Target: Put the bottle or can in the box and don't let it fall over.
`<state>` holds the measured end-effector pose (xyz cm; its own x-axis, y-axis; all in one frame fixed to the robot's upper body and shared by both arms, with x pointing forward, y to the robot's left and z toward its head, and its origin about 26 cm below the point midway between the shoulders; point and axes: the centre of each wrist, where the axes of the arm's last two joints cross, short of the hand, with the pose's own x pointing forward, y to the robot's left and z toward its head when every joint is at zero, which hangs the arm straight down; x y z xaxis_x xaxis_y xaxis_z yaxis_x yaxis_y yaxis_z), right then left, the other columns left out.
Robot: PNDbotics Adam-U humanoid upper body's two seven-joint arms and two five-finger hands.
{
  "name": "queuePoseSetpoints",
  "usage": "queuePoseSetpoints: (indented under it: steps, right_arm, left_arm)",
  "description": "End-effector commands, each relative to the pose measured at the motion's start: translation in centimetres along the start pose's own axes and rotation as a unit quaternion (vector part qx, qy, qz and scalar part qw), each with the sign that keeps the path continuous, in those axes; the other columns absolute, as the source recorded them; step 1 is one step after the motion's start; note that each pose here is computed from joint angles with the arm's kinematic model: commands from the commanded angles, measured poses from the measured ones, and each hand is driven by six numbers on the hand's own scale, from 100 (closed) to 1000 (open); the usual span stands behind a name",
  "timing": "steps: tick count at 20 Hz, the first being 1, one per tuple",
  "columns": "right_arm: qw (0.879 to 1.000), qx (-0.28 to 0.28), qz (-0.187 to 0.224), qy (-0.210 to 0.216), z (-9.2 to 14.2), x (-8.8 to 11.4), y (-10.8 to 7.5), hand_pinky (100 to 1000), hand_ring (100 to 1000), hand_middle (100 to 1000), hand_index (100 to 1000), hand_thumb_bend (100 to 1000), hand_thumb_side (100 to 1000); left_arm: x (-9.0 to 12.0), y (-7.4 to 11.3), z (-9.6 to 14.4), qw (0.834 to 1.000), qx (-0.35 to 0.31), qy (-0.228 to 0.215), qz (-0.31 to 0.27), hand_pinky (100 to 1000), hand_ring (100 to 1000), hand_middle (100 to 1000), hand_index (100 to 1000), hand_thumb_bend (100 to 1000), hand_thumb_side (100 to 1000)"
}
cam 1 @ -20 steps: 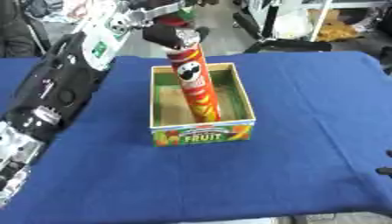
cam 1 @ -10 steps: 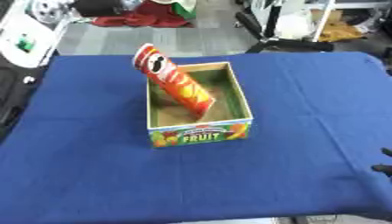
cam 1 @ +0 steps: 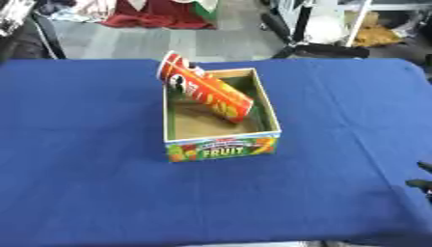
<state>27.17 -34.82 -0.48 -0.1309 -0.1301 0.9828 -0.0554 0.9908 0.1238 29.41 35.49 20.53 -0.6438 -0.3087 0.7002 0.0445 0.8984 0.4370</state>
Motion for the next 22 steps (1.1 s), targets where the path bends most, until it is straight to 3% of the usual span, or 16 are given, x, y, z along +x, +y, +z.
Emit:
queuePoseSetpoints:
  steps: [1,5,12,22]
  right_arm:
    - [1.0,-0.002,0.005,-0.016,-0.3,0.9,-0.3,1000,618,822,1000,100,729]
    - [1.0,-0.001,0.004,-0.02,-0.3,1.0,-0.2,1000,618,822,1000,100,732]
    - [1.0,0.012,-0.001,-0.029,-0.6,1.3,0.4,1000,618,822,1000,100,723]
    - [0.999,0.018,-0.001,-0.032,-0.7,1.5,0.6,1000,618,822,1000,100,720]
  left_arm:
    - [0.4,-0.6,1.6,0.999,0.045,-0.002,0.016,704,764,813,1000,100,794]
    - [-1.5,-2.6,4.0,0.995,0.075,0.049,0.051,687,748,800,1000,100,848]
    - [-4.7,-5.6,4.4,0.986,0.061,0.103,0.115,672,730,781,1000,100,890]
    - [-5.7,-6.5,5.0,0.982,0.061,0.122,0.13,665,716,766,1000,100,910]
